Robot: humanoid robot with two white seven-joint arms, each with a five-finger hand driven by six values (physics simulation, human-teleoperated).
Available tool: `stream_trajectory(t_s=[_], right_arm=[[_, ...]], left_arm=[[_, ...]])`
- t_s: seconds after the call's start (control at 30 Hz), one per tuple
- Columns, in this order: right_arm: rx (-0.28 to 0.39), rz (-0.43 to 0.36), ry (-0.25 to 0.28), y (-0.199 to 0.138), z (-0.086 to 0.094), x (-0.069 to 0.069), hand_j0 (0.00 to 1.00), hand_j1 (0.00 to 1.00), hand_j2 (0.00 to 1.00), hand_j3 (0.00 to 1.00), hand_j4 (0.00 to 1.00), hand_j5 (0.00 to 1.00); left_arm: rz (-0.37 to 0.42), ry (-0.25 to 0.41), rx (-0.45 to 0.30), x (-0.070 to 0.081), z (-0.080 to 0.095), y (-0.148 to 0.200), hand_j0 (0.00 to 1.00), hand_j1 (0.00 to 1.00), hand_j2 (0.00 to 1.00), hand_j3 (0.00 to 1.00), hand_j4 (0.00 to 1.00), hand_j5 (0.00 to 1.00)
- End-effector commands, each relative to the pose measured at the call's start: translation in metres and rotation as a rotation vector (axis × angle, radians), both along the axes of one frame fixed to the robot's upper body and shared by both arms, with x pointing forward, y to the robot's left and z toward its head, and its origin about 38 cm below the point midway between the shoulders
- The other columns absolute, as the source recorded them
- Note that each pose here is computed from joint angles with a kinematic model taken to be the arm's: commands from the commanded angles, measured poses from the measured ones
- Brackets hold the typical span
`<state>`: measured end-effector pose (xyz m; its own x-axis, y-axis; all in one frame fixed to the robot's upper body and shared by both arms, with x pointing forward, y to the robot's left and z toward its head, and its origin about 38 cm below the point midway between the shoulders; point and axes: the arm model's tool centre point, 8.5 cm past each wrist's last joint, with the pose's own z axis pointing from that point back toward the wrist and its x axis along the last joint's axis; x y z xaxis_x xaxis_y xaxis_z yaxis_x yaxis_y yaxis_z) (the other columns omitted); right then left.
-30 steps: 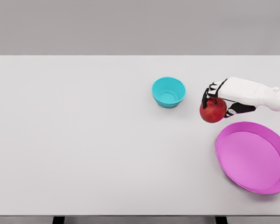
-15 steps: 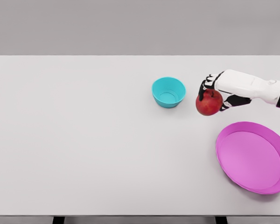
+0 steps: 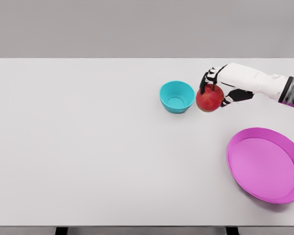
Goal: Put the apple from the pink plate into the blue bowl with your right arm
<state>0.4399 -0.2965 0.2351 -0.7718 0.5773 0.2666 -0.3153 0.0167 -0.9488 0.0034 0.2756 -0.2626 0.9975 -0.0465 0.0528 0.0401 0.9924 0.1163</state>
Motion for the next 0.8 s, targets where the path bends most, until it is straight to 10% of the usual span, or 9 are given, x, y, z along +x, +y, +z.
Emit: stream_trajectory(t_s=[0.0,0.77], right_arm=[[0.025,-0.009,0.016,0.004,-0.006,0.005,0.38,0.38,0.38,0.38,0.38,0.38],[0.110,-0.017,0.033,0.030,-0.012,0.029,0.39,0.39,0.39,0.39,0.39,0.39]], left_arm=[[0.000,0.000,0.000,0.000,0.000,0.000,1.00,1.00,1.00,1.00,1.00,1.00],[0.000,0.000,0.000,0.000,0.000,0.000,1.00,1.00,1.00,1.00,1.00,1.00]])
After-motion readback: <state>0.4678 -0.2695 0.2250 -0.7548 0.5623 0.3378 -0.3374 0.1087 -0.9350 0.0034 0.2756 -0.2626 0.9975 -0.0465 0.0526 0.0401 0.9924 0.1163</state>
